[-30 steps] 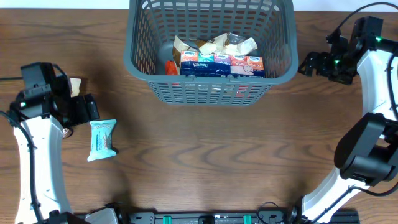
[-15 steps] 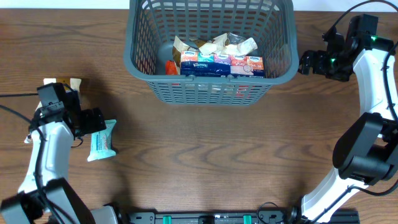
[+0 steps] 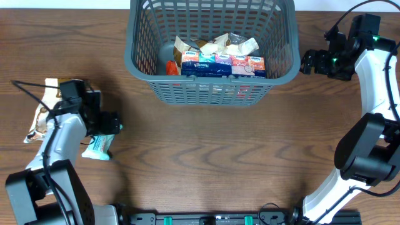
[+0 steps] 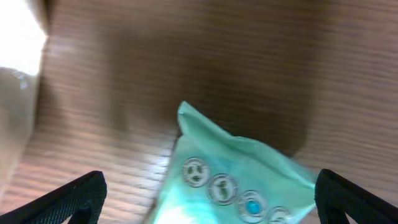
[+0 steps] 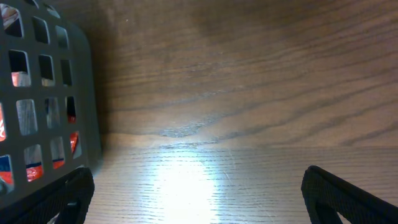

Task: Pack container
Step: 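Move the left gripper over the teal wipes packet and lower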

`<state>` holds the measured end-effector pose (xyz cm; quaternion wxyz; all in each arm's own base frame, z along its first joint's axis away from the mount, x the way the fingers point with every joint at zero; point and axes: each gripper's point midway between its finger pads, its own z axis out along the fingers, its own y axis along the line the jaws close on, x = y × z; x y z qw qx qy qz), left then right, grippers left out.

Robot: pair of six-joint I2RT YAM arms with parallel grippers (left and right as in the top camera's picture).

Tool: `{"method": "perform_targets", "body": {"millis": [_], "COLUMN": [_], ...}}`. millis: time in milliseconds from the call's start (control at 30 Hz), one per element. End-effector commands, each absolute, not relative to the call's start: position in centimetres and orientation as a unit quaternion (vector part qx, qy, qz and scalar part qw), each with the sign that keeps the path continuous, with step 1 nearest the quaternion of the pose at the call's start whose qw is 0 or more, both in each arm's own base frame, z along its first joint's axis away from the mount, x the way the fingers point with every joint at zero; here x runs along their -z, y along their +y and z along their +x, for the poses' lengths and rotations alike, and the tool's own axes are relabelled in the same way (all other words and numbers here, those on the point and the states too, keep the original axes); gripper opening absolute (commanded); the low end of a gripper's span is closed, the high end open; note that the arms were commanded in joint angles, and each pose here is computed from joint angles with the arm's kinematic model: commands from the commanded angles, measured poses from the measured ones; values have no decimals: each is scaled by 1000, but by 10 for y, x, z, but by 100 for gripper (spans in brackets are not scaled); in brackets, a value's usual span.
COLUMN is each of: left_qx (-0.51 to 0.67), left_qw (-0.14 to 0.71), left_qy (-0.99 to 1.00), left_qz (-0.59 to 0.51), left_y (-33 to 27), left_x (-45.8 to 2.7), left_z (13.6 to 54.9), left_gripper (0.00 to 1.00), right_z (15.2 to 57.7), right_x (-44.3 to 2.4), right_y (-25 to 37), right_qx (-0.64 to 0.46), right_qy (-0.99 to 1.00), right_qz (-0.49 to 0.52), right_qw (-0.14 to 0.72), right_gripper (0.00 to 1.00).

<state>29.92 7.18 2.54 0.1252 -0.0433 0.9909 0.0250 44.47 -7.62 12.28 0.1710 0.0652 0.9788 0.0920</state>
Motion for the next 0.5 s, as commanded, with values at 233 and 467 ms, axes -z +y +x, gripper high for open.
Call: {"method": "perform_targets", "body": {"millis": [233,467], "left_qx": [-39,-48], "left_qw": [144,157], "left_qy": [988,986], "left_qz": [-34,-2], "left_y": [74,72], "left_x": [-46,-74], "left_z": [300,291], "left_gripper": [99,99], "right_z": [445,443], "right_x": [-121,-116], "right_y": [-75,-74], "right_qx": [-84,-85], "right_qy": [980,981], "right_qz": [53,51], "right_qw": [171,167], "right_gripper": [99,99]}}
